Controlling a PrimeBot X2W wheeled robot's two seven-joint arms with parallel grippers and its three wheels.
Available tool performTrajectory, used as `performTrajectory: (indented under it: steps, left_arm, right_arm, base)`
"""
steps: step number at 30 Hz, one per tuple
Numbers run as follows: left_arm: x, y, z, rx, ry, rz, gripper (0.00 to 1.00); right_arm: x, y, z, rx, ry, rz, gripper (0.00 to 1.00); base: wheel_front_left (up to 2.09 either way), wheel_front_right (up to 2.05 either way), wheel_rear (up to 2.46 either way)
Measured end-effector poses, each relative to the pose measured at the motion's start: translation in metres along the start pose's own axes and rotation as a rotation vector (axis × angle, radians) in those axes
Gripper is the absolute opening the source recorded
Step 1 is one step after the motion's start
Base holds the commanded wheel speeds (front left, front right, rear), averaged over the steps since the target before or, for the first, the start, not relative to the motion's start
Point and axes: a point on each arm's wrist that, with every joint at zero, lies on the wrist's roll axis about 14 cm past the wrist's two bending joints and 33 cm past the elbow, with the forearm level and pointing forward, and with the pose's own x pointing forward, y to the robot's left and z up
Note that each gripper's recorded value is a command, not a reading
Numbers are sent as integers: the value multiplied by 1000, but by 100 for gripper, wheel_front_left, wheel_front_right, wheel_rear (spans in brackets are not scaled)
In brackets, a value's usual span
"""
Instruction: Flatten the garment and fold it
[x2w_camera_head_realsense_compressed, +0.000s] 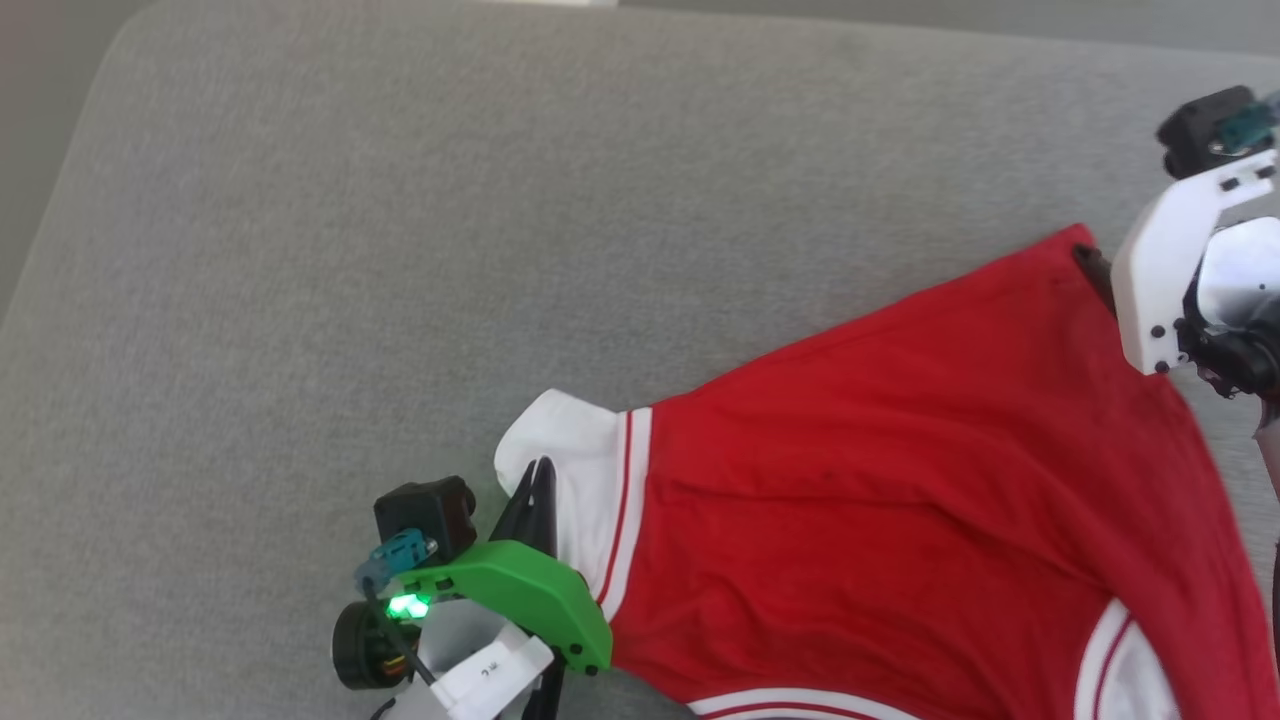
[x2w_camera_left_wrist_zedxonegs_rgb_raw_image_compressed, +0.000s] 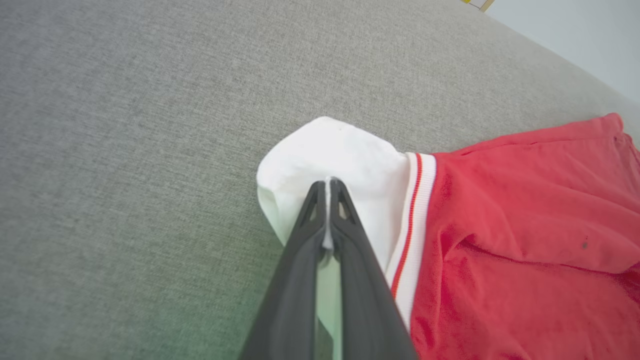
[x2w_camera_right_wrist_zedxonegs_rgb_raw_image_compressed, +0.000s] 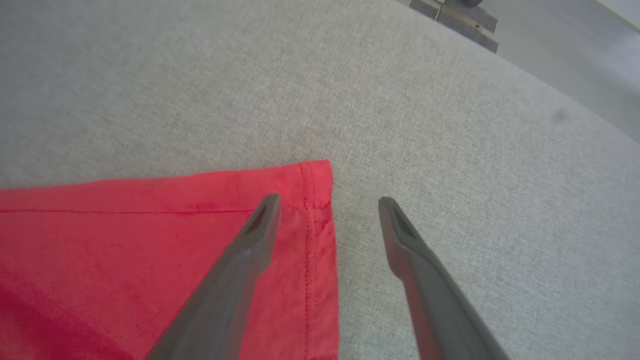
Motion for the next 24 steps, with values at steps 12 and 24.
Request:
performTrajectory:
  steps: [12, 24]
  left_arm:
    - [10, 24, -17, -15, 32, 85, 0]
    - [0, 25, 3, 15, -14, 58, 0]
  right_arm:
    - [47, 24, -31, -81, 265, 86, 0]
    - [-9, 5, 4, 132, -54, 109, 0]
  base:
    - [0, 0, 0]
    - [0, 0, 0]
